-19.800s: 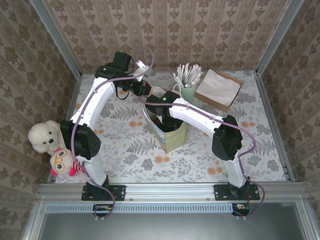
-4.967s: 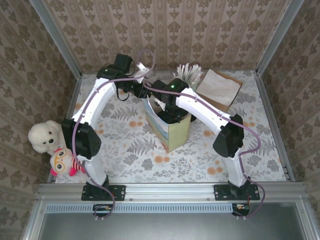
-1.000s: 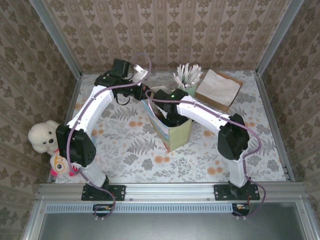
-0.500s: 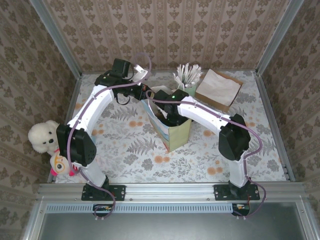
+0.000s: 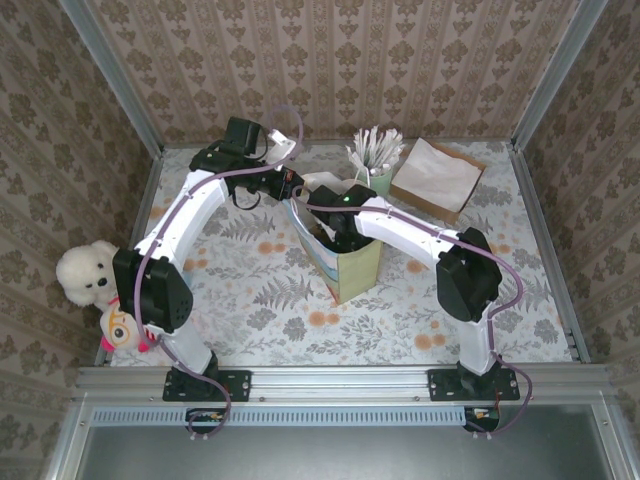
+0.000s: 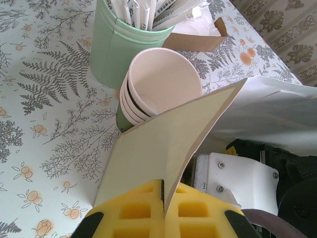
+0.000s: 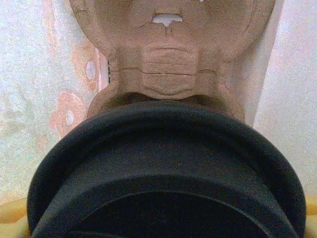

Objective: Pack the takeout coffee

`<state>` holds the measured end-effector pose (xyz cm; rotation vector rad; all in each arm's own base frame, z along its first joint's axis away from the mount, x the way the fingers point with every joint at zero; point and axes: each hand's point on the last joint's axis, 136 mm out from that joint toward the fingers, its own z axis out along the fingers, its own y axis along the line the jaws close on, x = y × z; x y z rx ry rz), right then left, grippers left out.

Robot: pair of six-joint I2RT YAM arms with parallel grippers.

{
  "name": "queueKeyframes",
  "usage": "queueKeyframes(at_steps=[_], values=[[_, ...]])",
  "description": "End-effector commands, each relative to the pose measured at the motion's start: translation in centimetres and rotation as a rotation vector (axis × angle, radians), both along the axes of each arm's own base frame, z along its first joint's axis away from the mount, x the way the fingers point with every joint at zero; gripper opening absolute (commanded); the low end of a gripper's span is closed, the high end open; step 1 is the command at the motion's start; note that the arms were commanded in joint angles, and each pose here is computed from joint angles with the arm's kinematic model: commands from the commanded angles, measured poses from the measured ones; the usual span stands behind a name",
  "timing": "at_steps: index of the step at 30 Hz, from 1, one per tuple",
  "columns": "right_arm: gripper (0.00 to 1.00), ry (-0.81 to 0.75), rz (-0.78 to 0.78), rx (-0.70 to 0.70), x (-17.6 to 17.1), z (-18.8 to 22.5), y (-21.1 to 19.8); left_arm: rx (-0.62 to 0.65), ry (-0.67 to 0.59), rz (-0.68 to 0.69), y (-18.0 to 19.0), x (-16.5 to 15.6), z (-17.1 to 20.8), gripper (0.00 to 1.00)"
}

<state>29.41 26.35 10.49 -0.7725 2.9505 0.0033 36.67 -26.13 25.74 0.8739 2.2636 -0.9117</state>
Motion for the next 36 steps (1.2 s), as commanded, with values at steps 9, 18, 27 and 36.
queueKeyframes(at_steps=[9,18,27,36], values=[[0.47,0.018,0.002,-0.05,-0.6,-1.4,-1.1,-0.005,0.02,-0.016,-0.4,-0.5,0.2,0.0],[0.47,0.031,0.0,-0.094,-1.3,-2.6,-2.3,-0.017,0.02,-0.014,-0.5,-0.5,0.5,0.0],[0.47,0.052,0.01,-0.107,-2.1,-3.3,-2.9,-0.023,0.015,0.0,-0.5,-0.1,0.6,0.0],[0.46,0.101,0.027,-0.16,-2.8,-5.1,-3.7,-0.027,0.018,-0.01,-0.6,-0.3,0.7,0.0]])
